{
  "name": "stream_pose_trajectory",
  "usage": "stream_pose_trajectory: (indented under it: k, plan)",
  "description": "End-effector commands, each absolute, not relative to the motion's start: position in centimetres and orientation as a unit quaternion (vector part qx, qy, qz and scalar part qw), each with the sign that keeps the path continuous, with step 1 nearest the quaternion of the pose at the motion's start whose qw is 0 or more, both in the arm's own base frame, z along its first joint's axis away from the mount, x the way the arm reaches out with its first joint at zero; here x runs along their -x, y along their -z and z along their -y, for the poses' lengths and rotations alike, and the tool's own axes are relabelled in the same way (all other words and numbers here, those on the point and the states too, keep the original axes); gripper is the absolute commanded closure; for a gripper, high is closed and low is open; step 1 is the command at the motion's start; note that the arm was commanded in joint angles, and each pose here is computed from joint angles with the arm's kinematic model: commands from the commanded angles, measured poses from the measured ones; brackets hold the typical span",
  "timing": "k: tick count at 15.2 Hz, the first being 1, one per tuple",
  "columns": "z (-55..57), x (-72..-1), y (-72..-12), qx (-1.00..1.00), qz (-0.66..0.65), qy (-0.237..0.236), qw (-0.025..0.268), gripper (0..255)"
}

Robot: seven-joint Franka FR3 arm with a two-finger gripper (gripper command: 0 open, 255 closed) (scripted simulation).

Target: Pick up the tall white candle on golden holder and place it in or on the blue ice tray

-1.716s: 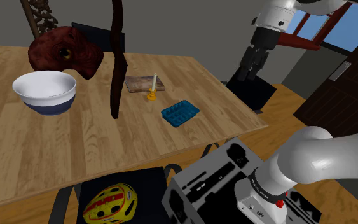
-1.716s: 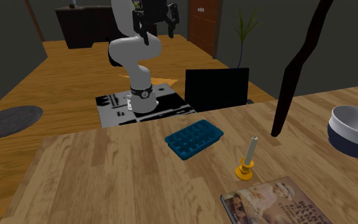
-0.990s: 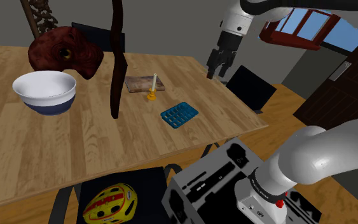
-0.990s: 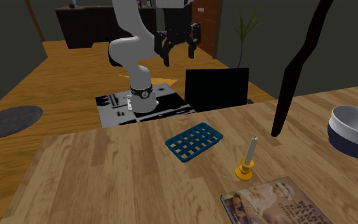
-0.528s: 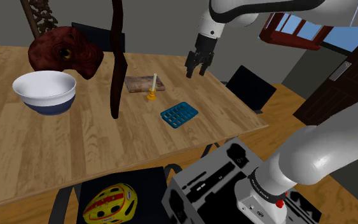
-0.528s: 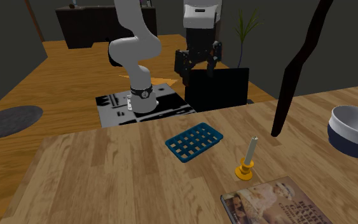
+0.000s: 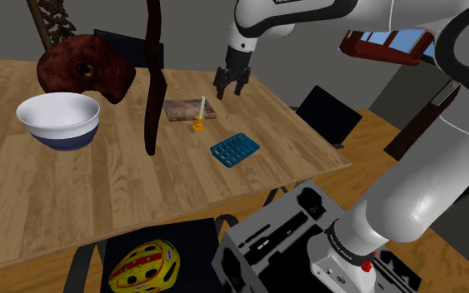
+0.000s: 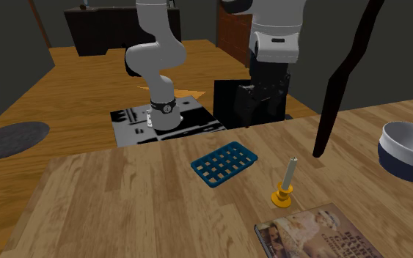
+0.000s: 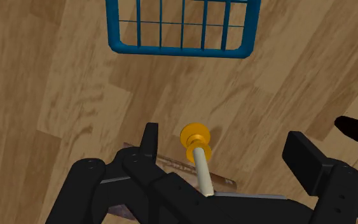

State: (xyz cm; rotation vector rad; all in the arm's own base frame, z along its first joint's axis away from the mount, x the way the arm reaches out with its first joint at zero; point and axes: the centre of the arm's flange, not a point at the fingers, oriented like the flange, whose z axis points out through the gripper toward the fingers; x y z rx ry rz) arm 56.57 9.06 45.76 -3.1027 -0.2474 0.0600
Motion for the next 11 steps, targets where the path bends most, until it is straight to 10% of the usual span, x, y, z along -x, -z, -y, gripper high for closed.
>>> stream_pose_trajectory:
  k: [1, 11]
  plan:
    - [-9.8, -58.8, -44.8, 0.996, 0.083, -0.015, 0.010, 0]
    - [-12.4, -65.7, -40.4, 0.996, 0.094, -0.002, -0.003, 0]
